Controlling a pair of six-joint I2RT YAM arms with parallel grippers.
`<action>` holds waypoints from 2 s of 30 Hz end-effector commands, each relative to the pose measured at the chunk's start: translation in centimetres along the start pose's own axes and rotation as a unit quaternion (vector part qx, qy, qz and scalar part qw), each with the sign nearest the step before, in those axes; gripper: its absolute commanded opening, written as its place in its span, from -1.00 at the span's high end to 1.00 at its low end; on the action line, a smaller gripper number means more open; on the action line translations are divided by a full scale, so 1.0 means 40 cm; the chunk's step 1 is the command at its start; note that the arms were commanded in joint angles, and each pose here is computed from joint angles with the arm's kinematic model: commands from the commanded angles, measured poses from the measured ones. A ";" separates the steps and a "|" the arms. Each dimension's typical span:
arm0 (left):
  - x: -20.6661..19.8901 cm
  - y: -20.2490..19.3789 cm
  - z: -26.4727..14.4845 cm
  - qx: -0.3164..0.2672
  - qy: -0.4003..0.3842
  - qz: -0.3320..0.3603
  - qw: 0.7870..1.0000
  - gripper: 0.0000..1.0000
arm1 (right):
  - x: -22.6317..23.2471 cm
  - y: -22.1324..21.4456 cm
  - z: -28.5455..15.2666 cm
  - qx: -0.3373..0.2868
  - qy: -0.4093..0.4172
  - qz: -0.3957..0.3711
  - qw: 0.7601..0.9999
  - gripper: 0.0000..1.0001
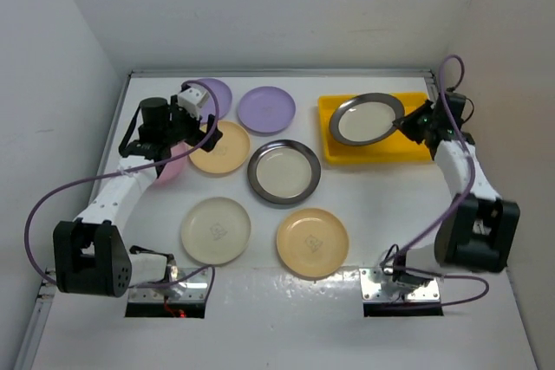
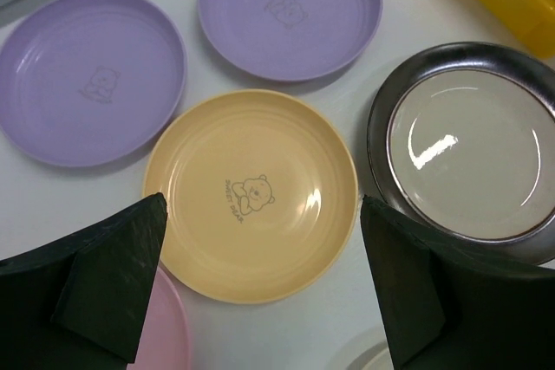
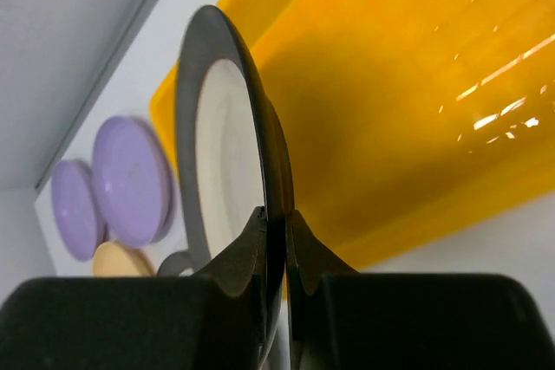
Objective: Place the plates into the plastic bin on the countertop
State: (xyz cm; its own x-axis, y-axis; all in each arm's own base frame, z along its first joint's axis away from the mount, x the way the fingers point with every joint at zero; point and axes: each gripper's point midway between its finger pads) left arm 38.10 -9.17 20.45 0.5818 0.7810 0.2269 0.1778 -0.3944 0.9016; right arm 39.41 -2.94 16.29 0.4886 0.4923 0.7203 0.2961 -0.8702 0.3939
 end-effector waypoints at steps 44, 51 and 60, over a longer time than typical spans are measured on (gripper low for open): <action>0.168 -0.117 -0.256 0.084 0.224 -0.093 0.966 -0.77 | -0.047 -0.696 0.095 0.277 0.078 -0.146 0.946 -0.14; 0.154 -0.129 -0.254 0.082 0.215 -0.108 0.967 -0.77 | -0.064 -0.764 0.103 0.319 0.087 -0.119 0.936 1.00; 0.167 -0.092 -0.207 0.056 0.177 -0.073 0.980 -0.72 | 0.299 -0.574 -0.032 0.215 0.212 -0.231 0.925 1.00</action>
State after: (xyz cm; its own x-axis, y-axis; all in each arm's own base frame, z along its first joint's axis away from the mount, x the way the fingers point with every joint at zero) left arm 33.37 1.68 20.01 0.2064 0.9570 0.2037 0.4060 -0.2732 0.8721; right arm 33.70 22.18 5.99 0.1091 0.7029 0.7028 0.8398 -0.4435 0.3132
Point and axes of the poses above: each gripper's point midway between its finger pads, its own z axis out along the fingers, its own x axis along the line the jaws close on, y = z × x, and after that the axes turned 12 degrees about z, right-handed
